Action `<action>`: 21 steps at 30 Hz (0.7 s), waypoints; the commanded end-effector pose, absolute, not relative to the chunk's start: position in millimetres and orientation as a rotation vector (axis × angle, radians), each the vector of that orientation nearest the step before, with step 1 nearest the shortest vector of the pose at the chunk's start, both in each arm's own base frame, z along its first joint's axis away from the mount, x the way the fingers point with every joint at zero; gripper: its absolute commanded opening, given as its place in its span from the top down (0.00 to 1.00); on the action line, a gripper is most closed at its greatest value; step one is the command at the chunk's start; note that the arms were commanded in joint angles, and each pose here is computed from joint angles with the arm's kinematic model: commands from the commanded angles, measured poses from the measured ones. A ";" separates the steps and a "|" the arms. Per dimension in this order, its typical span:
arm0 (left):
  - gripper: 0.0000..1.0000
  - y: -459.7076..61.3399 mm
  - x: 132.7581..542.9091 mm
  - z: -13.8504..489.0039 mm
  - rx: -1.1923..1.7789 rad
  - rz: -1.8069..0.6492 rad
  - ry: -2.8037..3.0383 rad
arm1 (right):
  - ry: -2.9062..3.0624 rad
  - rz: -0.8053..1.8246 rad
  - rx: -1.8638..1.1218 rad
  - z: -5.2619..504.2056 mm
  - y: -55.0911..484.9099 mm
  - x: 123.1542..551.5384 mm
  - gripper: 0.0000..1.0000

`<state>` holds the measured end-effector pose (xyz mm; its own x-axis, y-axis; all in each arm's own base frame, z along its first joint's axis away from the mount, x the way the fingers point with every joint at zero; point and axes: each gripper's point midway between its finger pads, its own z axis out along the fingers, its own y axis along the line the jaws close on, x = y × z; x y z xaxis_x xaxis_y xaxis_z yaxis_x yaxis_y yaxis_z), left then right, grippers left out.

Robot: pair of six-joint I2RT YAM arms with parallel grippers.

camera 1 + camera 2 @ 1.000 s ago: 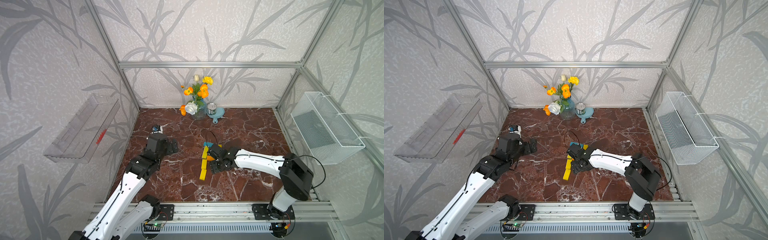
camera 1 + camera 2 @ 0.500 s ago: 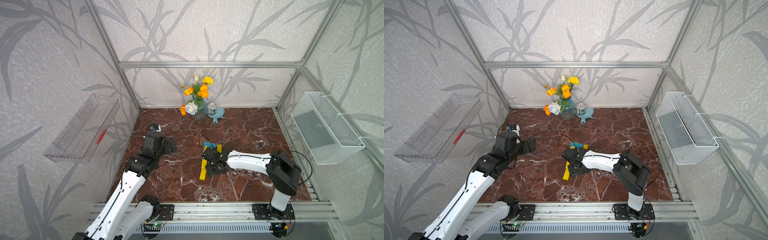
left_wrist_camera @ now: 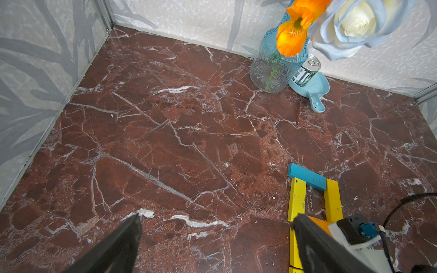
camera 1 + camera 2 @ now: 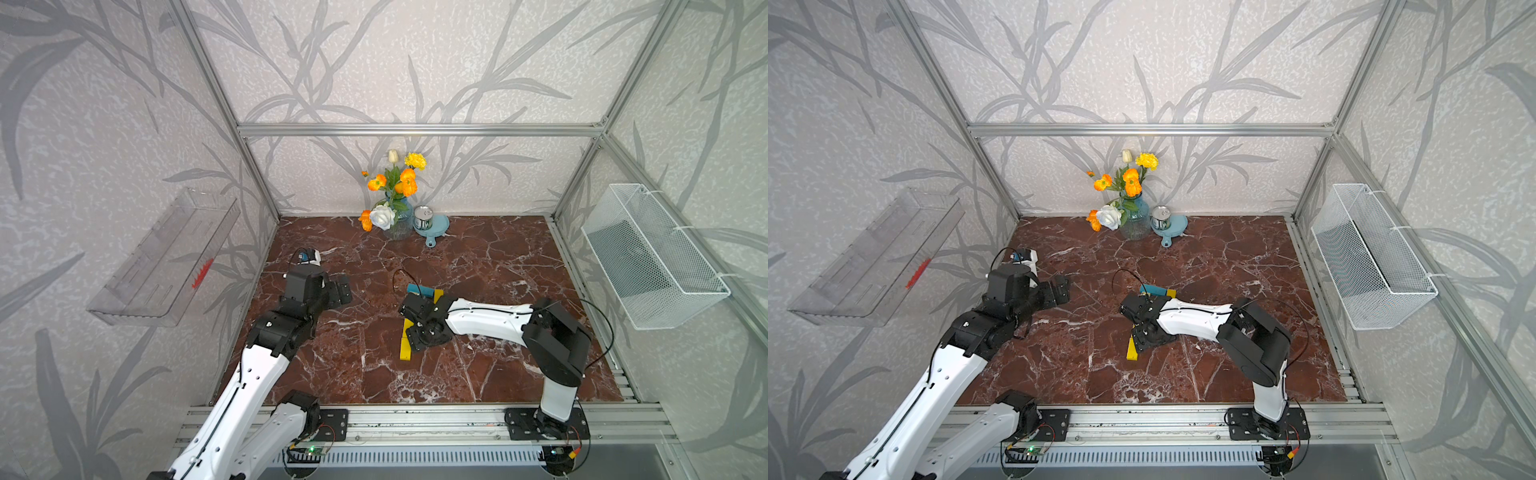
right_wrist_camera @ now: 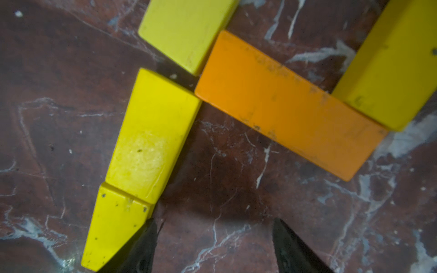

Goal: Assemble the letter p with building blocks
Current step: Adjust the building block at the center of the board, then reset both arms

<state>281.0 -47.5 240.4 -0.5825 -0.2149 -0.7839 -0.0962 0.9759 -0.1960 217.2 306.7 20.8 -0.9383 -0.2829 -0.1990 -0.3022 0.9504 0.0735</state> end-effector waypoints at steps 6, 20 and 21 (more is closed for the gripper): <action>0.00 -49.6 278.4 246.1 -0.186 -0.183 2.186 | 2.860 0.096 -0.422 47.6 287.6 226.8 0.24; 0.00 -56.2 296.2 234.7 -0.144 -0.180 2.169 | 2.433 0.349 -0.213 164.3 163.2 286.4 0.01; 0.00 -52.5 299.0 233.9 -0.152 -0.152 2.163 | 2.421 0.350 -0.201 166.3 154.1 288.0 0.01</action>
